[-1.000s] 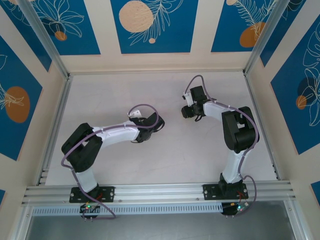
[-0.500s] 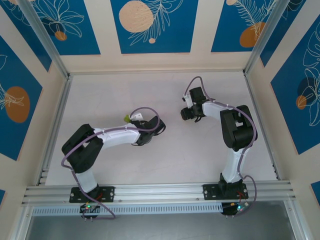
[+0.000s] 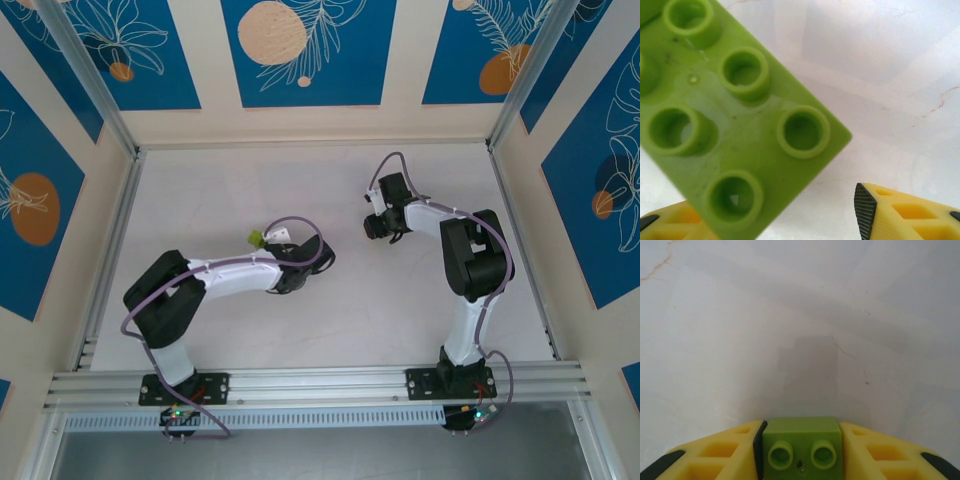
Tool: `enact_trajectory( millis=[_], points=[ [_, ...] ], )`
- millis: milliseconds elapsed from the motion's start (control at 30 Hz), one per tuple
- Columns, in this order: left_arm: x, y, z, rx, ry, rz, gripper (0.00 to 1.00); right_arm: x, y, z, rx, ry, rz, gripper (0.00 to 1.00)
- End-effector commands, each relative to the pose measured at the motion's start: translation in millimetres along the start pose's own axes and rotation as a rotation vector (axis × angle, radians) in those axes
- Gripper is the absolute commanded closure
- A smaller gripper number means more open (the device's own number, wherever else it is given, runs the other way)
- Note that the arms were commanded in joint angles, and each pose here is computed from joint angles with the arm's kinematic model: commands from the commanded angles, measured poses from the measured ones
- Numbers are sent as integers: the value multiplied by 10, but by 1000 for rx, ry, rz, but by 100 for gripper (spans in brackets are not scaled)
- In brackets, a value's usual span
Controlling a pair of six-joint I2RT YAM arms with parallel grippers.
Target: Assemble a carrot with lego
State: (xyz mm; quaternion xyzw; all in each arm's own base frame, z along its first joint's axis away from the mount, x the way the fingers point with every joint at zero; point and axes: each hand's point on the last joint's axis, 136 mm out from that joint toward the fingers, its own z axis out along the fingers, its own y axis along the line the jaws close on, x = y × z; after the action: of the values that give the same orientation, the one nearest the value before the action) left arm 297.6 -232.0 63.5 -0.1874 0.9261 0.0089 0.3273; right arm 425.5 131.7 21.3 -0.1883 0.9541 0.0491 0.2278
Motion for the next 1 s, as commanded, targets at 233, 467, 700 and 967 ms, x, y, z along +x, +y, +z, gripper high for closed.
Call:
enact_trajectory(
  millis=[233,467,700,967],
  points=[
    [25,-359,39,58,3,34,42,-9,37,16,-24,13,4,61],
    [37,-637,33,129,19,45,42,-14,31,15,-23,12,5,64],
    [6,-793,-169,230,33,48,43,35,49,-34,-2,20,2,69],
    [-557,-743,-864,344,-94,163,42,22,307,-581,-15,-23,158,73]
  ],
)
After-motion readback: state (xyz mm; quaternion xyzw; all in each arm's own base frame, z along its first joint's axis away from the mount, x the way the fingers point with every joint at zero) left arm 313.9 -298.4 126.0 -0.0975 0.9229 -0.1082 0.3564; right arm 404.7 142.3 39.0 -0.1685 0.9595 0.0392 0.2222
